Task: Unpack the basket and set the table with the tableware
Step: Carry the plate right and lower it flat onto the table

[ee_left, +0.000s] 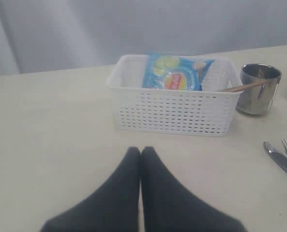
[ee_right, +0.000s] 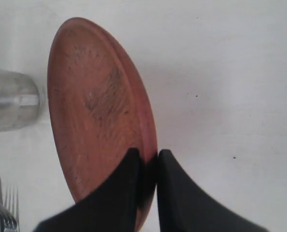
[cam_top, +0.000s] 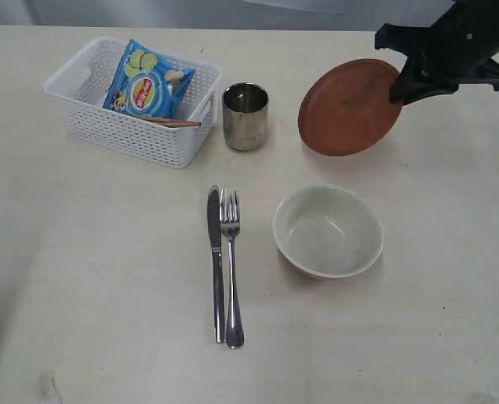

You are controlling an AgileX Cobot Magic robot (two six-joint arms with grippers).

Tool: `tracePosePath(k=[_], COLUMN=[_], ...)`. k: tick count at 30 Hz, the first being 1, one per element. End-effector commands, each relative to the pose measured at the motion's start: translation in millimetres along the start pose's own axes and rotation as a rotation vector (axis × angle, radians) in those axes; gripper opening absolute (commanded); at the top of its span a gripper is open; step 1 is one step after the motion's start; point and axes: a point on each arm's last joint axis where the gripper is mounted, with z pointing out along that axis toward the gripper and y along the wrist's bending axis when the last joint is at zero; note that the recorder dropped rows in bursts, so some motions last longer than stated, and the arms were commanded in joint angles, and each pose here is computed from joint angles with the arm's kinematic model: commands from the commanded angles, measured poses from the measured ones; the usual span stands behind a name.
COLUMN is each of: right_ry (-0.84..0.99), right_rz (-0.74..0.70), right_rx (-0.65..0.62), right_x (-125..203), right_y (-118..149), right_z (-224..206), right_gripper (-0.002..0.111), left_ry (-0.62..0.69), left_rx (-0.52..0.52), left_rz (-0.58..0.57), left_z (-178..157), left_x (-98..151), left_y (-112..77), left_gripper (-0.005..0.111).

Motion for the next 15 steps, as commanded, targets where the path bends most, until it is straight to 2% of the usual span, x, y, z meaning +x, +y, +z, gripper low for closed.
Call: tracePosePath(k=[1, 10, 15], right_ry=[-0.028, 0.053, 0.037], right_rz=[0.055, 0.073, 0.070], right_rx=[-0.021, -0.006, 0.011], right_x=[-6, -1, -2], right_y=[-8, -19, -22], right_z=[17, 47, 52], right_gripper=[0.000, 0.000, 0.000], left_ry=[-0.005, -0.005, -0.005], left_rx=[-0.002, -0.002, -0.002], left_rz=[-0.003, -0.003, -0.003], left_z=[0, 0, 0], left_x=[0, 0, 0], left_y=[0.1, 0.1, 0.1], left_gripper=[0.000, 0.000, 0.000])
